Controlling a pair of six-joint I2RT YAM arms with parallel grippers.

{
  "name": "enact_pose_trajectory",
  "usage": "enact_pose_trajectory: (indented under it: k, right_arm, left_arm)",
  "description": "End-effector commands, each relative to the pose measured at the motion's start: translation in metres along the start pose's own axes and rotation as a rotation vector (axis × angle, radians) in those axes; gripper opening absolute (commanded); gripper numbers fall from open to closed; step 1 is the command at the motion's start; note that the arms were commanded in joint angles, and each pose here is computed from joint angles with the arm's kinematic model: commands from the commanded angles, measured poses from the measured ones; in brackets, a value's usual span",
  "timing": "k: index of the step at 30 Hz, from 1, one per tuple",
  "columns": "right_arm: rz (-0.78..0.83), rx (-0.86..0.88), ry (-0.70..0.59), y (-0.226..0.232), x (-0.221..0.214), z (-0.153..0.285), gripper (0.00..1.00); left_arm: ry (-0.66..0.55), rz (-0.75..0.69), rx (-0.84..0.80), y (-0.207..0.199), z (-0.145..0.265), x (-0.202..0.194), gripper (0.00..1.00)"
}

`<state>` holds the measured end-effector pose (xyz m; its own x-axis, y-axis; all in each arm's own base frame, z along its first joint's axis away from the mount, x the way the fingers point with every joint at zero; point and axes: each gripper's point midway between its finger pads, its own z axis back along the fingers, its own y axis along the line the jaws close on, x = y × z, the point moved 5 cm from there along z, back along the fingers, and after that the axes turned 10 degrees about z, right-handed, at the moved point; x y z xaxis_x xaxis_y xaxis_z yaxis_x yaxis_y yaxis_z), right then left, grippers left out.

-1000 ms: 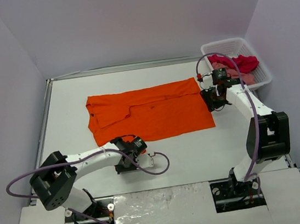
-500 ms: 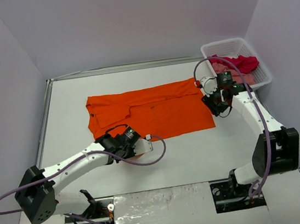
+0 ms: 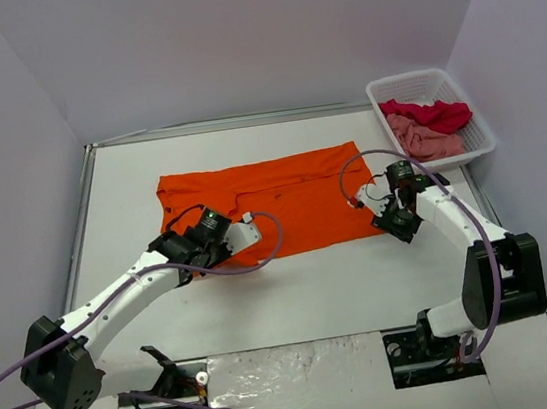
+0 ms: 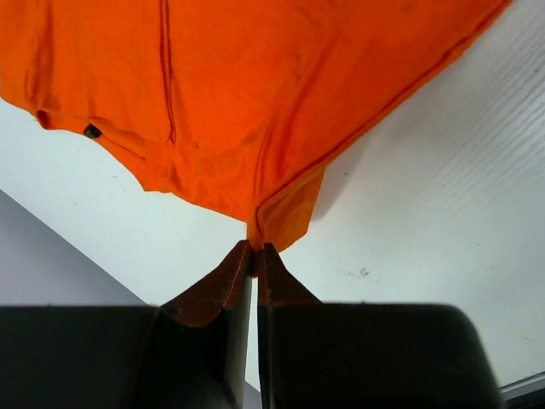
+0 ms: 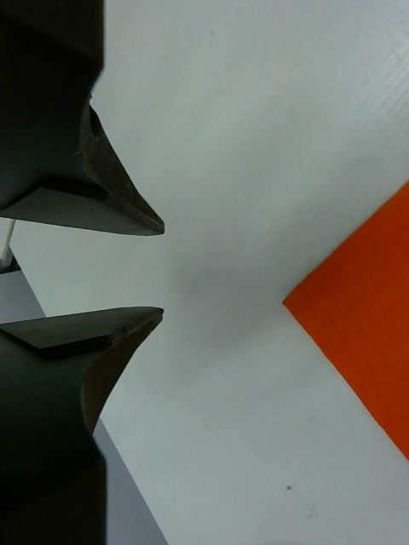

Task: Fold and stack the t-shirts
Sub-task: Grap the side of the flattened tshirt closest away from the robot with both arms

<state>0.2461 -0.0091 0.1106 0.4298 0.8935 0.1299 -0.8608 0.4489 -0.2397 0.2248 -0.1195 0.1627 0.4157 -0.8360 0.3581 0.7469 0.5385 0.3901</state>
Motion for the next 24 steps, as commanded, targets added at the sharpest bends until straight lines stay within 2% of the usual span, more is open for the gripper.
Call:
enact_pose_trajectory:
  k: [1,11,24]
  right_arm:
    - [0.081,0.017,0.064,0.003,-0.011,-0.006,0.35]
    - [0.089,0.043,0.062,0.001,-0.007,-0.045,0.36]
    - [0.080,-0.006,0.031,-0.018,0.015,-0.067,0.37]
  left_arm:
    - [-0.037,0.016,0.021,0.011,0.010,0.012,0.02]
    - [-0.020,0.039,0.017,0.014,0.007,0.008,0.02]
    - [-0.014,0.063,0.020,0.017,0.006,0.002,0.02]
